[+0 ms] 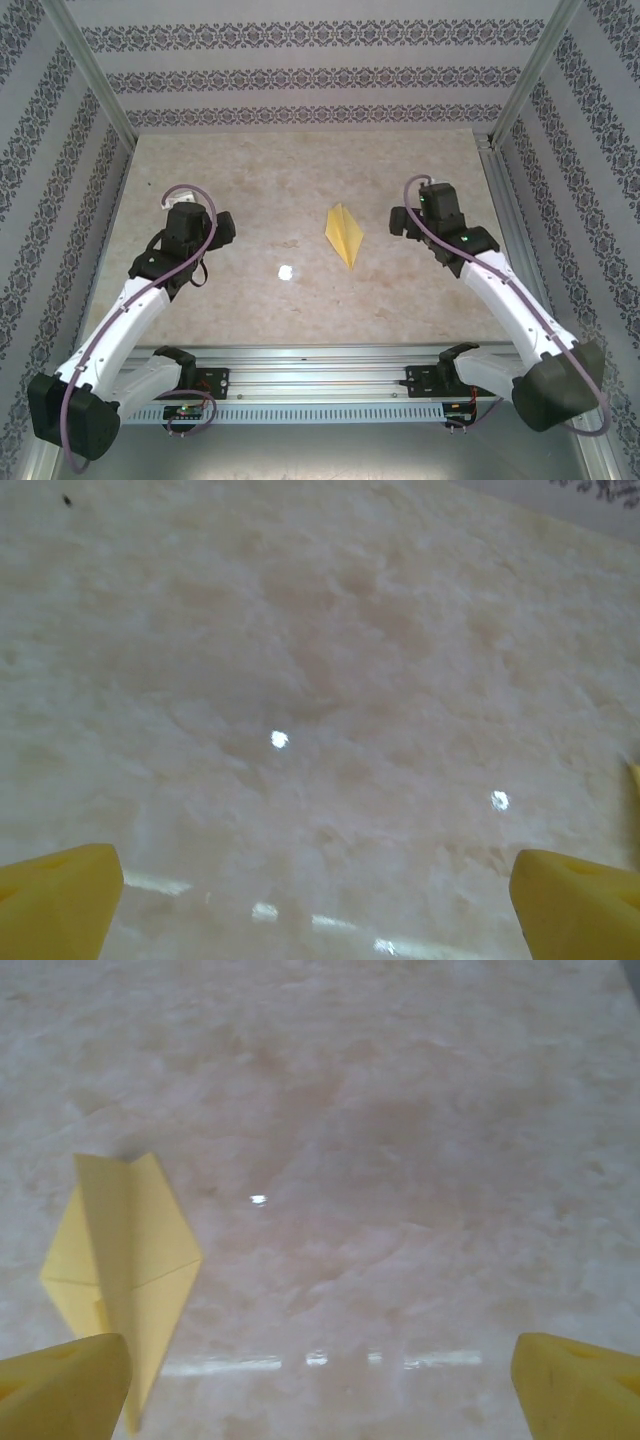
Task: Fold a paper plane with a square sheet of paper (fold left side to right side)
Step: Reset both arms
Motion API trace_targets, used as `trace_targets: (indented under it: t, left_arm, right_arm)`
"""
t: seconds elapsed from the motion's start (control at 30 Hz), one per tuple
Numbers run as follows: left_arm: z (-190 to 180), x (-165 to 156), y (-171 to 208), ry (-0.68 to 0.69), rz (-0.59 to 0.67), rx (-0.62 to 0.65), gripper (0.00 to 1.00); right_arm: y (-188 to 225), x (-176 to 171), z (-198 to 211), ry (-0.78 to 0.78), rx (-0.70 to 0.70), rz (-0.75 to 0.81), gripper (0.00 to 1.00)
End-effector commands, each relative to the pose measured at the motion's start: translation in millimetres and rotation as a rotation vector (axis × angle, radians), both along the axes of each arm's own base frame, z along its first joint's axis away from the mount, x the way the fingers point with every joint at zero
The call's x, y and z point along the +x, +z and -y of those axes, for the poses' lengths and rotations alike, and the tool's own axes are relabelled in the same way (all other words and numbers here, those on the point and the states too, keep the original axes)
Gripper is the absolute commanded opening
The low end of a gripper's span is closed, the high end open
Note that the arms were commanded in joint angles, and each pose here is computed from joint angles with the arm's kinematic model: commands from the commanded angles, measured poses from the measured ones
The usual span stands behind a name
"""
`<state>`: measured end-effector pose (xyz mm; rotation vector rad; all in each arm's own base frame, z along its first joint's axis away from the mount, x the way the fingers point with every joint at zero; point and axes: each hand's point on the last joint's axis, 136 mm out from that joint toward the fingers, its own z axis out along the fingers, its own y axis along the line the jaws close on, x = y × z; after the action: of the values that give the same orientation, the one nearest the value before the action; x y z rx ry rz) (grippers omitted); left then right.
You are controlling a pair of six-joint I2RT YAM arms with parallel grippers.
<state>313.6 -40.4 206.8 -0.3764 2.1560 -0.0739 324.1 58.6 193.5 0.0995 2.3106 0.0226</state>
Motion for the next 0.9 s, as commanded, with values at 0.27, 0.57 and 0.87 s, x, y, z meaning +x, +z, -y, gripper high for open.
trace_targets:
  t: [0.27, 0.57, 0.87]
  left_arm:
    - [-57.6, 14.6, -16.8, 0.116, 0.178, 0.437, 1.00]
    - [-60.5, 26.6, -58.0, 0.047, 0.208, 0.403, 1.00]
    - [-48.0, 45.3, -65.3, -0.066, 0.331, 0.350, 1.00]
  right_arm:
    - [-29.3, 7.9, 105.2, -0.277, -0.048, 0.396, 0.98]
    - [-38.3, 41.4, 97.6, -0.159, -0.121, 0.604, 0.98]
    - [-66.2, 63.1, 91.4, -0.112, -0.087, 0.567, 0.98]
